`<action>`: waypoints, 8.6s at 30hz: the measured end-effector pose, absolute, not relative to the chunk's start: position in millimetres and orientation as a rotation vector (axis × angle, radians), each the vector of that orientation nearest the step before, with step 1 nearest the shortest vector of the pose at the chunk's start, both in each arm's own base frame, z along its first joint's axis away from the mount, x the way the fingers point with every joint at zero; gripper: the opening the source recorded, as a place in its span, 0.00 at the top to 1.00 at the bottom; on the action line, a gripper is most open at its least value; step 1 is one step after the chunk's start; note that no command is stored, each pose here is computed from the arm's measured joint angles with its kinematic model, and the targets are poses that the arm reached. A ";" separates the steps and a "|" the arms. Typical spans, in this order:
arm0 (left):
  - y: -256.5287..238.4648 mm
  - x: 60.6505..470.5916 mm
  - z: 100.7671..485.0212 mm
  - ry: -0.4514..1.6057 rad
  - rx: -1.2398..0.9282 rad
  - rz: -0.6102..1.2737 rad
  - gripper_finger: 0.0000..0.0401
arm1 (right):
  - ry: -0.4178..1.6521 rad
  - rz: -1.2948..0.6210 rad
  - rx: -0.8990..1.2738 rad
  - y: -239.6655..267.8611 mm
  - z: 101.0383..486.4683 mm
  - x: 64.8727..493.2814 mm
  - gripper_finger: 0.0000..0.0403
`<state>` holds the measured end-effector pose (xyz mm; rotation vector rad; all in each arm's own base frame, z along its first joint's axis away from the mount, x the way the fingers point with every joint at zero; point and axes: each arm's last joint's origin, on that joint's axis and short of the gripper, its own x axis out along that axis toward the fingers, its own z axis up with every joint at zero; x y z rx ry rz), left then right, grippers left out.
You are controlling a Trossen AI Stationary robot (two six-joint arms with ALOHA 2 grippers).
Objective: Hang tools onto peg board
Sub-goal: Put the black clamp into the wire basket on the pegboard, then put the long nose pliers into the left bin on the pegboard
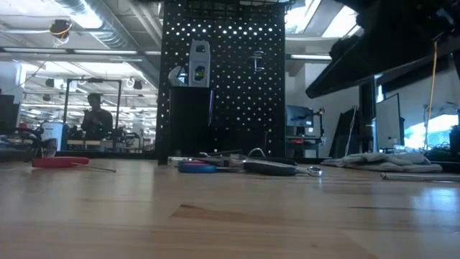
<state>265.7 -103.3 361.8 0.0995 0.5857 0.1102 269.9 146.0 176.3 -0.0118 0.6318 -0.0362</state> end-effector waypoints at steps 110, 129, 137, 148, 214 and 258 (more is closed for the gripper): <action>50.4 197.6 505.7 0.376 0.204 0.369 0.62 | 0.623 -0.057 -0.006 145.5 151.8 286.2 0.41; -65.5 192.5 401.1 0.574 -0.205 -0.047 0.72 | 0.638 -0.026 -0.027 145.8 151.8 285.5 0.41; -98.6 216.2 322.7 0.413 -0.369 -0.140 0.69 | 0.652 0.033 -0.027 145.5 152.7 286.0 0.41; -87.8 240.6 258.3 0.467 -0.363 -0.002 0.43 | 0.675 -0.003 0.052 128.1 151.7 293.9 0.41; -64.1 277.6 104.5 0.608 -0.250 0.219 0.44 | 0.715 -0.108 0.081 40.9 81.6 260.5 0.50; -64.1 274.2 121.5 0.587 -0.299 0.185 0.44 | 0.859 0.010 0.318 30.7 106.6 244.1 0.63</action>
